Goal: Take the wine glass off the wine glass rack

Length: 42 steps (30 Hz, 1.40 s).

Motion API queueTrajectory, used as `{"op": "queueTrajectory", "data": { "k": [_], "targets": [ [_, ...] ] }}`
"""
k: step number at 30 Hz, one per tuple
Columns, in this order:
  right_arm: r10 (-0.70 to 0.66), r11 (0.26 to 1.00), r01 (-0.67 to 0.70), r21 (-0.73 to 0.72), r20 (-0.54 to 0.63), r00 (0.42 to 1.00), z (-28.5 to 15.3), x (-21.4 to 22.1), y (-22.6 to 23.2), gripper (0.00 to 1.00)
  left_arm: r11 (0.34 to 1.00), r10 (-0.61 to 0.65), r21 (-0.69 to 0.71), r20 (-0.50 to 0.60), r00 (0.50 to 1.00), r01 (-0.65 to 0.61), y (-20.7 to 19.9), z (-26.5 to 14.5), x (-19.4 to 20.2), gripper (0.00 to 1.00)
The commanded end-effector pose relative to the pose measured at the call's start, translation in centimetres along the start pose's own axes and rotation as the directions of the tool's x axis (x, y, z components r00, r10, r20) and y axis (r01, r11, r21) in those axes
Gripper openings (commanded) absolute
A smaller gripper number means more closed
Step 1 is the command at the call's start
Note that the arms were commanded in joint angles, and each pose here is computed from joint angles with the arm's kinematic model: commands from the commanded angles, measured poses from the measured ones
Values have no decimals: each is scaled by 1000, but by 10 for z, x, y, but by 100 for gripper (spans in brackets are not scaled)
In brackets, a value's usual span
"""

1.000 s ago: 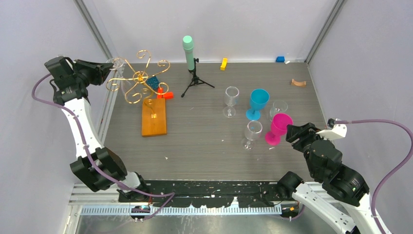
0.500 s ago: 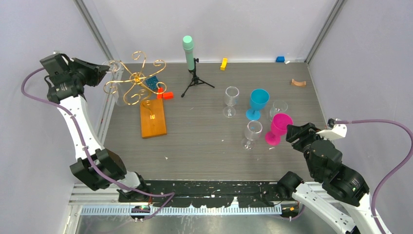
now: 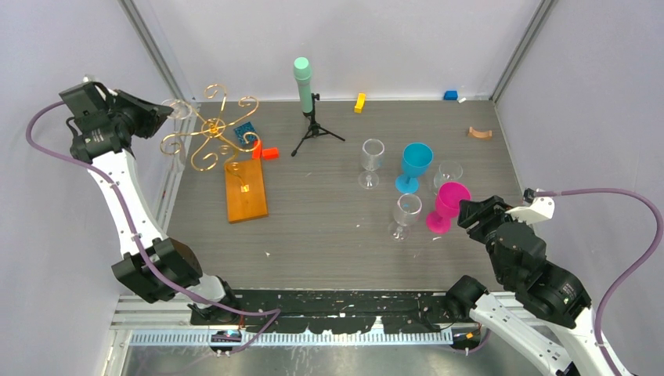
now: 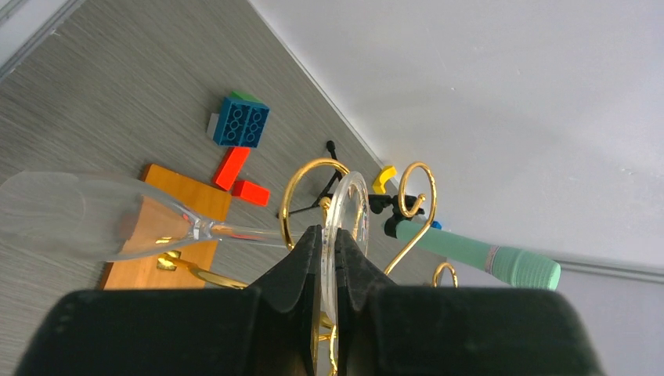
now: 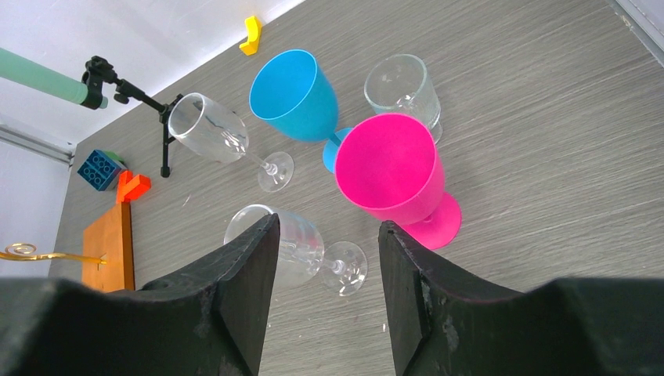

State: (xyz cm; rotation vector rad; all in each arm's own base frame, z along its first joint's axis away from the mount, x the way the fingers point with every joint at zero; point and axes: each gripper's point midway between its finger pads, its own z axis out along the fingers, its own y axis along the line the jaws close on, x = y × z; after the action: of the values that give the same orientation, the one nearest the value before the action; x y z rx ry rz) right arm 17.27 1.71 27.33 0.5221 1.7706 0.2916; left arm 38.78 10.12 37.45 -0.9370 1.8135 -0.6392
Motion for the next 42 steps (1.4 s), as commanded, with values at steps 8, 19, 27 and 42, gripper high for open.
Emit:
{"op": "queueTrajectory", "data": {
  "k": [8, 19, 27, 42],
  "targets": [
    [19, 999, -20, 26, 26, 999, 3, -5, 0, 55, 965, -22, 262, 69, 997, 3, -50, -16, -8, 0],
    [19, 999, -20, 29, 33, 999, 2, -5, -3, 55, 955, -43, 296, 169, 985, -10, -56, -15, -27, 0],
    [20, 999, -21, 28, 31, 999, 3, -5, -3, 55, 926, -36, 378, 107, 994, -7, -64, -9, -19, 0],
    [22, 999, -23, 27, 27, 999, 3, -3, -3, 55, 893, -20, 451, 8, 1000, 14, -74, -4, -9, 0]
  ]
}}
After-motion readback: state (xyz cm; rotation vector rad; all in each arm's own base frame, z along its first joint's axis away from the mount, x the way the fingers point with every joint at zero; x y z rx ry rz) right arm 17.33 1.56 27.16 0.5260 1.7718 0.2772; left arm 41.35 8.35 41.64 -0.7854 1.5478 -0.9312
